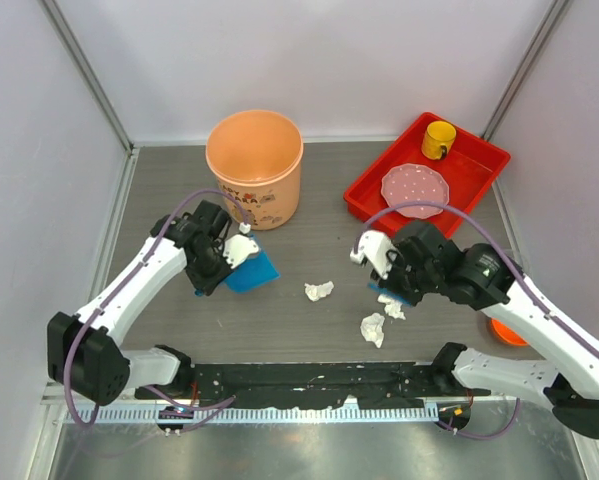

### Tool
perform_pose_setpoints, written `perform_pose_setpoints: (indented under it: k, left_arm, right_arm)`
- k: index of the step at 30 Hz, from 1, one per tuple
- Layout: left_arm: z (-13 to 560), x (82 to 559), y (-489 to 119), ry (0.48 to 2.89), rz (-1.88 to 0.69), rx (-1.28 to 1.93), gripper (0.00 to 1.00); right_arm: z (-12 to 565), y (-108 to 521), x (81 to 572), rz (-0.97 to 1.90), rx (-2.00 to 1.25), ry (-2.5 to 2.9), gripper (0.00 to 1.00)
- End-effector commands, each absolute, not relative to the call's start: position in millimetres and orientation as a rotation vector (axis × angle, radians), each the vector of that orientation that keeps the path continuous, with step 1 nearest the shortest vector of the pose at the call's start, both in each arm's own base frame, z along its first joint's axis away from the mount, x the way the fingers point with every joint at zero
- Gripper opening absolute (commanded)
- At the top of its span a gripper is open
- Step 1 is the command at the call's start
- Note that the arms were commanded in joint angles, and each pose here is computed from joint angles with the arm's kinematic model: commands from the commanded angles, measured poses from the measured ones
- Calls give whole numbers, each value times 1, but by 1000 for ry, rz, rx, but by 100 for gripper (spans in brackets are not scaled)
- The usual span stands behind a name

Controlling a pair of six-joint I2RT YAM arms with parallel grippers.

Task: Sweep away the paper scraps from the table

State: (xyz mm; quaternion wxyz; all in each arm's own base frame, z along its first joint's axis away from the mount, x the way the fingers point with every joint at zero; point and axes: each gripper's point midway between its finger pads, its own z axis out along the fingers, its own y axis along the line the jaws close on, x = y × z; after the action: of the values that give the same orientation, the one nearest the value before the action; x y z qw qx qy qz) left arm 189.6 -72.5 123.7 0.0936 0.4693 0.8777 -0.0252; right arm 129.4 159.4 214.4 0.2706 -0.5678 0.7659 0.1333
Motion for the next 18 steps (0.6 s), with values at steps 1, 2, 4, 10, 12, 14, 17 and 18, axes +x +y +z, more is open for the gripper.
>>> perform_pose_setpoints:
  k: [1,2,4,10,12,14,17,18]
  left_arm:
    - [118,205,-79,2574,-79,1382,0]
    - [118,204,-81,2575,-93,1386,0]
    - [117,205,-82,2583,-99,1381,0]
    - [112,203,-76,2590,-61,1387,0]
    - [111,203,-74,2592,-48,1389,0]
    - [109,204,-74,2591,-41,1390,0]
    - [107,204,-74,2595,-40,1387,0]
    - [106,203,-74,2593,-41,1391,0]
  right_arm:
    - [247,78,189,-281,-836,2287,1]
    - [237,74,191,-328,-838,2346,1]
    - [219,60,195,-431,-811,2397,1]
    - [280,45,241,-432,-335,2213,1]
    - [316,47,255,-323,-187,2106,1]
    - [341,58,265,-169,-46,2012,1]
    - [316,74,263,-50,68,2089,1]
    - [303,74,260,-58,89,2135,1]
